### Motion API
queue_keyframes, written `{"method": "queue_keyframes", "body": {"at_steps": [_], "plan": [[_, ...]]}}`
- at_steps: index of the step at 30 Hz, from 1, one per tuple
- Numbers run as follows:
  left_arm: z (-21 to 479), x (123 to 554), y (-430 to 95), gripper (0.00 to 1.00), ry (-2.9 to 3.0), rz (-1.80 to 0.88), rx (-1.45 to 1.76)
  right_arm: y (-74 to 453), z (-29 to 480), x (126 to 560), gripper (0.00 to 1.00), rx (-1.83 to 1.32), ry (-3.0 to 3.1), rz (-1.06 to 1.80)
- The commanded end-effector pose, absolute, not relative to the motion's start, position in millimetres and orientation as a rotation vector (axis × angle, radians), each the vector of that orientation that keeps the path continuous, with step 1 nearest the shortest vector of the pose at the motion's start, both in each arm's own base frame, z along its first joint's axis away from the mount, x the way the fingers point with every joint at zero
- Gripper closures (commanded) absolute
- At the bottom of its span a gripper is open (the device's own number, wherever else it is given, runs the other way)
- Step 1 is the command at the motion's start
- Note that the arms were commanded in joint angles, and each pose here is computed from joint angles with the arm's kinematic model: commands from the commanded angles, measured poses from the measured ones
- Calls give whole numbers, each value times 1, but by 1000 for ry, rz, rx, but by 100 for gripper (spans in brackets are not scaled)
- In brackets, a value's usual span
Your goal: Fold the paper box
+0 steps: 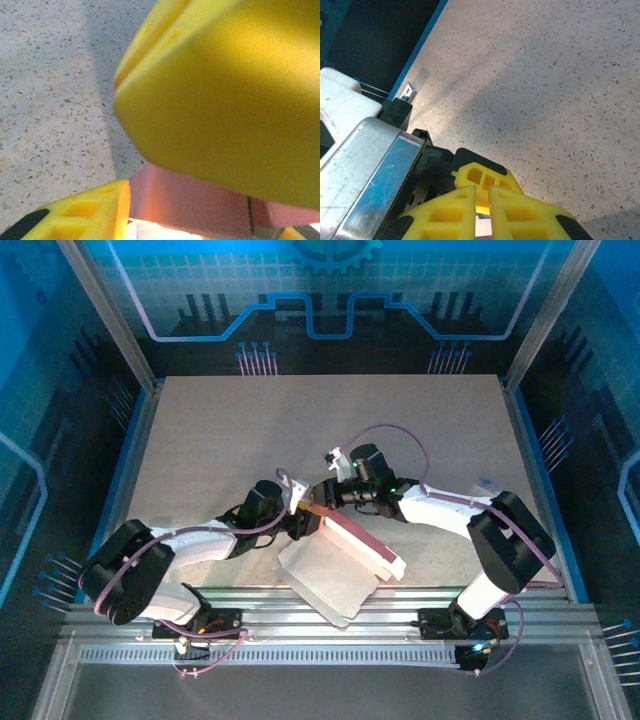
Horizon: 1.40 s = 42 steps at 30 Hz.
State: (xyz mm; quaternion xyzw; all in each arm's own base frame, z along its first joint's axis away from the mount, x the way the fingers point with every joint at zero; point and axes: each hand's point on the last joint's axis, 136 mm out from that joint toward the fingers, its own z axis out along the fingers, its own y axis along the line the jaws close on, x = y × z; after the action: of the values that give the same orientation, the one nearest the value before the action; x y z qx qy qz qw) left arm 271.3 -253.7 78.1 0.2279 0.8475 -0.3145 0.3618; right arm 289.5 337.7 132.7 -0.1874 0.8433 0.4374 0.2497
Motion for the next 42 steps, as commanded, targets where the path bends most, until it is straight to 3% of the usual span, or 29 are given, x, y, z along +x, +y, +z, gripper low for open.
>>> {"method": "queue_keyframes", "body": {"at_steps": [1,16,21,32,42], "plan": [[94,286,-262,62,2132,-789,568,324,93,273,86,-475,2462,1173],[87,290,-264,79,2139,-617,577,317,105,282,80,-386,2468,1194],[86,293,-260,85,2135,-564,561,312,116,289,72,-356,2455,1206],[85,301,-239,89,2146,-412,474,277,153,299,49,-275,2426,1156],[103,318,-200,88,2141,-183,261,224,197,256,51,-352,2418,858]]}}
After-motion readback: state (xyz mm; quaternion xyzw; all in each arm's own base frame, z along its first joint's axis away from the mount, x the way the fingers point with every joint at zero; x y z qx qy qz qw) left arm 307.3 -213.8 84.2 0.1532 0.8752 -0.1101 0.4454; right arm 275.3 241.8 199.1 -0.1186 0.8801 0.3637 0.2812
